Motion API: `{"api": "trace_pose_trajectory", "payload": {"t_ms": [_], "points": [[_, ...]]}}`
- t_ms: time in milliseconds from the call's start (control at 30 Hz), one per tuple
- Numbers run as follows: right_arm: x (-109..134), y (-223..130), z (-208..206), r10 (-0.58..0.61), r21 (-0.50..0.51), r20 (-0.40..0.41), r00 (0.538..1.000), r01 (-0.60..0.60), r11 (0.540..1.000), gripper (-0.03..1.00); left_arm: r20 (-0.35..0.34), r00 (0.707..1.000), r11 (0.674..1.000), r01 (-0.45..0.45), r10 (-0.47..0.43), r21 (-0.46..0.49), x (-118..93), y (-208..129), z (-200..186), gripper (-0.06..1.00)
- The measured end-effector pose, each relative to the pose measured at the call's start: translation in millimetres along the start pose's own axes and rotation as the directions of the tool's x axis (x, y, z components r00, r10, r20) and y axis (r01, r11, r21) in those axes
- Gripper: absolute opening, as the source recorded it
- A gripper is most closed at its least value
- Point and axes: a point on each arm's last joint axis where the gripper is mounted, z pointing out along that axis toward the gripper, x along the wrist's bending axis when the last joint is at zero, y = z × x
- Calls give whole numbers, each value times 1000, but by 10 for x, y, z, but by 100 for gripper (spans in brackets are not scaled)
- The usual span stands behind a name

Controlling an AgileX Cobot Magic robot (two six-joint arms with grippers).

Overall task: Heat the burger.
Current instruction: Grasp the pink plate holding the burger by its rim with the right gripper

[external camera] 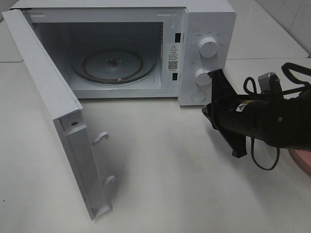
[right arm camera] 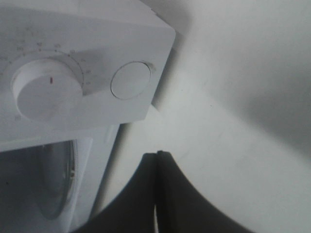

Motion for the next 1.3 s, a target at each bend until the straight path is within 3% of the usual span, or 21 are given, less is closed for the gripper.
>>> {"api": "trace_pose_trajectory", "payload": {"t_ms": [267, 433, 500, 533, 600, 700, 767, 800, 833, 867, 900, 933, 967, 1000, 1067, 1100, 1167, 1300], "points": [[48, -38, -173, -217, 100, 54, 975, 211, 972, 2, 0, 1000, 1000, 0, 0, 0, 0, 0, 0, 97], [38, -37, -255, -354, 188, 95, 931, 332, 924, 2, 0, 1000, 1000, 0, 0, 0, 0, 0, 0, 97], [87, 20, -276, -446, 236, 101, 890, 414, 879, 2, 0, 1000, 1000, 0, 0, 0, 0, 0, 0, 97], [87, 20, -276, -446, 236, 101, 890, 414, 879, 2, 0, 1000, 1000, 0, 0, 0, 0, 0, 0, 97], [168, 92, -299, -565, 314, 100, 819, 513, 799, 3, 0, 1000, 1000, 0, 0, 0, 0, 0, 0, 97], [174, 97, -300, -591, 340, 103, 800, 529, 777, 3, 0, 1000, 1000, 0, 0, 0, 0, 0, 0, 97], [224, 108, -324, -716, 438, 84, 693, 620, 651, 3, 0, 1000, 1000, 0, 0, 0, 0, 0, 0, 97], [224, 108, -324, -716, 438, 84, 693, 620, 651, 3, 0, 1000, 1000, 0, 0, 0, 0, 0, 0, 97], [234, 108, -331, -748, 458, 73, 659, 644, 612, 3, 0, 1000, 1000, 0, 0, 0, 0, 0, 0, 97], [264, 108, -353, -809, 505, 48, 585, 685, 525, 4, 0, 1000, 1000, 0, 0, 0, 0, 0, 0, 97], [264, 108, -353, -809, 505, 48, 585, 685, 525, 4, 0, 1000, 1000, 0, 0, 0, 0, 0, 0, 97], [270, 111, -364, -835, 527, 36, 550, 699, 483, 4, 0, 1000, 1000, 0, 0, 0, 0, 0, 0, 97], [298, 124, -383, -881, 558, 7, 473, 730, 396, 4, 0, 1000, 1000, 0, 0, 0, 0, 0, 0, 97], [298, 124, -383, -881, 558, 7, 473, 730, 396, 4, 0, 1000, 1000, 0, 0, 0, 0, 0, 0, 97], [321, 141, -417, -927, 603, -30, 375, 746, 282, 5, 0, 1000, 1000, 0, 0, 0, 0, 0, 0, 97], [321, 141, -417, -927, 603, -30, 375, 746, 282, 5, 0, 1000, 1000, 0, 0, 0, 0, 0, 0, 97], [342, 163, -453, -951, 642, -48, 306, 738, 205, 6, 0, 1000, 1000, 0, 0, 0, 0, 0, 0, 97], [380, 190, -483, -964, 670, -54, 261, 725, 159, 7, 0, 1000, 1000, 0, 0, 0, 0, 0, 0, 97]]}}
